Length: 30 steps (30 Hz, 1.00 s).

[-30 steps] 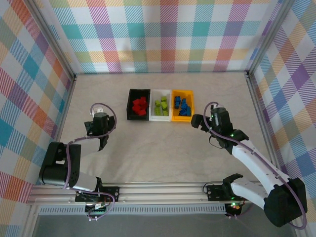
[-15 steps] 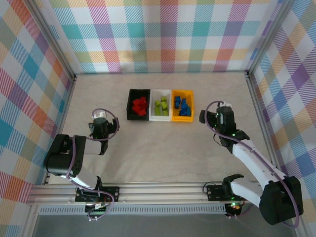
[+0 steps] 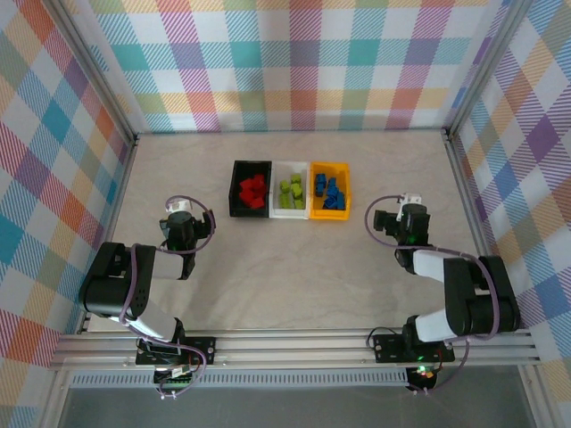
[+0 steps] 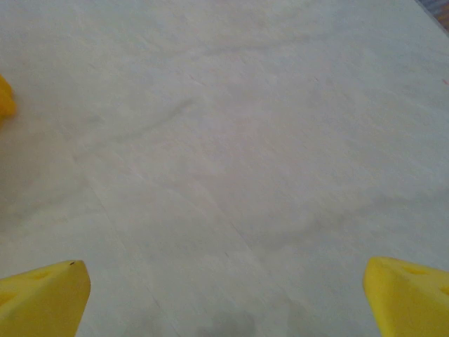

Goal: Sort the legos into containers by color

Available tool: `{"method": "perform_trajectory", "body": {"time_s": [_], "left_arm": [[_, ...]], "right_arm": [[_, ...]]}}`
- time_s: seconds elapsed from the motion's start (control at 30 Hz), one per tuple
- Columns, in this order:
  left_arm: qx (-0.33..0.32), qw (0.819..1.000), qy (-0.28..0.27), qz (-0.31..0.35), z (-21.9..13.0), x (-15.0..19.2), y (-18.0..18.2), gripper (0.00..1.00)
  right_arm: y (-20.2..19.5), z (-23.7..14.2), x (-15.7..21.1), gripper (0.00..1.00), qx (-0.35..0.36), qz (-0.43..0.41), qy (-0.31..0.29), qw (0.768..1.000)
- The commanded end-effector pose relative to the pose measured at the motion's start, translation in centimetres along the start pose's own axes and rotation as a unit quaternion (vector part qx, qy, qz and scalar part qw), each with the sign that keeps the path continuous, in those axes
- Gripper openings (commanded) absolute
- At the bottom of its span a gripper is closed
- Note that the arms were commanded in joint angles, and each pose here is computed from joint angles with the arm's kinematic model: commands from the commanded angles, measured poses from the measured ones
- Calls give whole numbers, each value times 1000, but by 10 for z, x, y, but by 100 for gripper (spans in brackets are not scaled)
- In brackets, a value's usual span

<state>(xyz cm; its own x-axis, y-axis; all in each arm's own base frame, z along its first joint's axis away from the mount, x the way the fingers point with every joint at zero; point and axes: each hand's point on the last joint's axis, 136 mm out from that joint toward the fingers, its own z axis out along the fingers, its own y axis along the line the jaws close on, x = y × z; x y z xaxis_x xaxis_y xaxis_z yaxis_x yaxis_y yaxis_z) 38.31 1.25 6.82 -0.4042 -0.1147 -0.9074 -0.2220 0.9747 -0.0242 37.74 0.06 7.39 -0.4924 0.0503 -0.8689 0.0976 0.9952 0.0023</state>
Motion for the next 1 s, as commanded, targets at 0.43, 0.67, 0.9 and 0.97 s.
{"method": "perform_trajectory", "body": {"time_s": [0.43, 0.67, 0.9, 0.97], "left_arm": [[2, 1000, -28, -3, 0, -16, -2, 100], [2, 1000, -28, -3, 0, -17, -2, 100], [2, 1000, -27, -3, 0, -16, -2, 100], [3, 1000, -27, -3, 1, -17, -2, 100]], "right_arm": [[-2, 2, -25, 100, -22, 27, -91, 995], [-1, 4, -26, 100, -23, 23, -89, 996], [-1, 3, -26, 100, -24, 23, -89, 995], [-1, 3, -25, 100, -24, 24, -88, 996]]}}
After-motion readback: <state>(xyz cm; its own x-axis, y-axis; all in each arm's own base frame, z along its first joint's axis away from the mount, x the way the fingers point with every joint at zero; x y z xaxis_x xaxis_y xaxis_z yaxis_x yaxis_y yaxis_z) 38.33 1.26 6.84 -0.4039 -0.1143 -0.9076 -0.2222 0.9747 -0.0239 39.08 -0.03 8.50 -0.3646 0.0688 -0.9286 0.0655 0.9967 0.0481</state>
